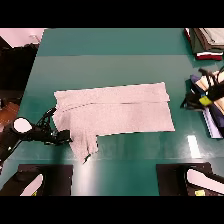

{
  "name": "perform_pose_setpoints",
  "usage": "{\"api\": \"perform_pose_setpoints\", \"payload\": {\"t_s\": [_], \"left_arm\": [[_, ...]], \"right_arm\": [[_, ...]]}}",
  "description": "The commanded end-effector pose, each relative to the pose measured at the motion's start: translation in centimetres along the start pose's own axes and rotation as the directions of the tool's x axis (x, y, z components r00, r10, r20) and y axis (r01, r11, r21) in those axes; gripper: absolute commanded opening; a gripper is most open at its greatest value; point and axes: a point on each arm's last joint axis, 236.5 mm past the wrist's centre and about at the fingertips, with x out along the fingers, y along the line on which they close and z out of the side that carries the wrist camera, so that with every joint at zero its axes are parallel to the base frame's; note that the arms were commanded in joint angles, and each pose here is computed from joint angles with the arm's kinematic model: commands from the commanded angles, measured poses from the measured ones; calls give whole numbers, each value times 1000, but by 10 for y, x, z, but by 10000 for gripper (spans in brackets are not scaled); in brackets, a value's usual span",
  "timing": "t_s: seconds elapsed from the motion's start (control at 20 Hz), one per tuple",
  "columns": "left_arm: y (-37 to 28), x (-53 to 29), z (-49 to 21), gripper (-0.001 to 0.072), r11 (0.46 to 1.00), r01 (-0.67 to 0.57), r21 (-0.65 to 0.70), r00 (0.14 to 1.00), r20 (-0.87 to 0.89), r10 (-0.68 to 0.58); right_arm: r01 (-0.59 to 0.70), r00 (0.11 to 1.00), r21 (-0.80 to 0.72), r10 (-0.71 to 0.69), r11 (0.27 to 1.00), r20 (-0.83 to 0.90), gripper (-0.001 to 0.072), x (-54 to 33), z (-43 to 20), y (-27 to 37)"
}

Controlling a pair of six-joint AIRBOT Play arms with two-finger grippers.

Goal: Fold the shirts.

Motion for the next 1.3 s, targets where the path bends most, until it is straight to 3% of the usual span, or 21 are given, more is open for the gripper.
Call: {"api": "perform_pose_setpoints", "payload": {"t_s": [0.0, 0.1, 0.45, 0.5, 0.6, 0.65, 1.0, 1.25], "left_arm": [[-7, -7, -3, 23, 999, 10, 43, 1000, -21, -9], [-7, -7, -3, 22, 999, 10, 43, 1000, -22, -9], [-7, -7, -5, 23, 999, 10, 43, 999, -32, -9], [-7, -7, -5, 23, 999, 10, 43, 999, -32, -9], [-7, -7, -5, 22, 999, 10, 45, 999, -32, -9], [-7, -8, -5, 22, 999, 10, 53, 999, -35, -9], [-36, -51, -13, 21, 985, 37, 168, 994, -112, -18], [-57, -102, 58, 22, 959, -63, 276, 983, 182, 12]], "right_arm": [[-133, 987, 83, 139, 988, -76, 382, 38, -41, -8], [-183, 974, 128, 197, 975, -110, 382, 58, -54, -7], [-183, 969, 173, 207, 968, -136, 362, 85, -62, -13], [-184, 969, 173, 208, 968, -134, 290, 84, -62, -13], [-186, 969, 152, 207, 971, -133, 42, 84, -62, -13], [-186, 971, 133, 202, 974, -128, 13, 82, -62, -13], [-80, 997, 23, 79, 997, 26, 10, 21, -71, -8], [-28, 971, -67, 44, 997, 235, 10, -30, -27, 15]]}}
